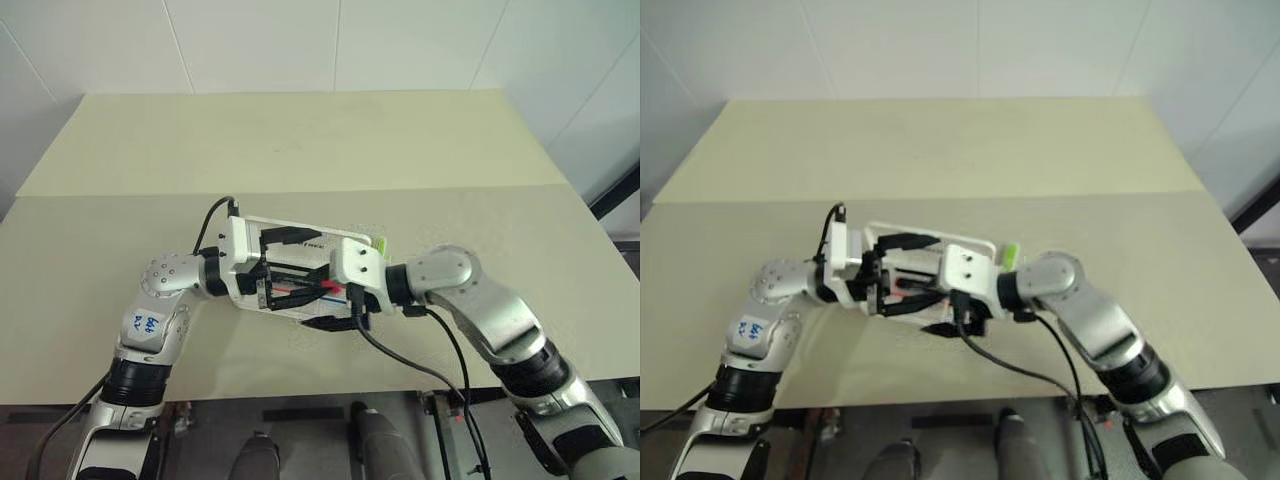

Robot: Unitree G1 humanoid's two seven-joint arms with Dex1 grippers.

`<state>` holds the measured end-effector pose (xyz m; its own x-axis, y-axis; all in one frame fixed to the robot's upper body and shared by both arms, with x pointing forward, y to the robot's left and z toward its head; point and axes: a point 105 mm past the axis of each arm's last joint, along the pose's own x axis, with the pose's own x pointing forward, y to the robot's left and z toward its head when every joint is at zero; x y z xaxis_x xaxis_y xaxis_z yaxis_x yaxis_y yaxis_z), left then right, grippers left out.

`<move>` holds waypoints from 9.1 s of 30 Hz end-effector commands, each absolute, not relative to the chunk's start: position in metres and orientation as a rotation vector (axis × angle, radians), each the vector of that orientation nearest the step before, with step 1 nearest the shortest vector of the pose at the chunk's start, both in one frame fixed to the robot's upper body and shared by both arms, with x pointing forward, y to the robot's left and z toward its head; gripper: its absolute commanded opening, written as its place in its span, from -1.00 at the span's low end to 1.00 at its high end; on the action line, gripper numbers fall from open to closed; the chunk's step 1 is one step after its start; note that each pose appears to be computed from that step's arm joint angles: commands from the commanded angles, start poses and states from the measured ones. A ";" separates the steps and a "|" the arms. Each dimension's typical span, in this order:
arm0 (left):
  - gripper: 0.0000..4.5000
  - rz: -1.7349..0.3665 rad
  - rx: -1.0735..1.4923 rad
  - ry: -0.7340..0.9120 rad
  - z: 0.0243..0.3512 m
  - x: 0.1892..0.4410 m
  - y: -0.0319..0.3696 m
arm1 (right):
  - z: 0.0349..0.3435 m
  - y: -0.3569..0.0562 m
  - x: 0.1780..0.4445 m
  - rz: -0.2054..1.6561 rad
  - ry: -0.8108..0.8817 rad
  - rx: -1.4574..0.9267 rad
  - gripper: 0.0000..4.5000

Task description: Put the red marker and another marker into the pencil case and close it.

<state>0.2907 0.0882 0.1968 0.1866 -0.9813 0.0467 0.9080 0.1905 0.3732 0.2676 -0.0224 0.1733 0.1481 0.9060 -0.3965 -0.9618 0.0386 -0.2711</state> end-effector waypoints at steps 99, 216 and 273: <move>1.00 -1.465 0.260 -0.375 0.201 0.291 0.059 | 0.133 -0.115 0.344 0.462 0.449 -0.268 0.66; 1.00 -1.339 0.374 -0.113 0.181 0.283 0.215 | 0.191 -0.038 0.259 1.287 0.284 -0.340 -0.52; 1.00 -1.281 0.371 -0.175 0.176 0.289 0.210 | 0.173 0.039 0.291 1.370 0.199 -0.546 0.98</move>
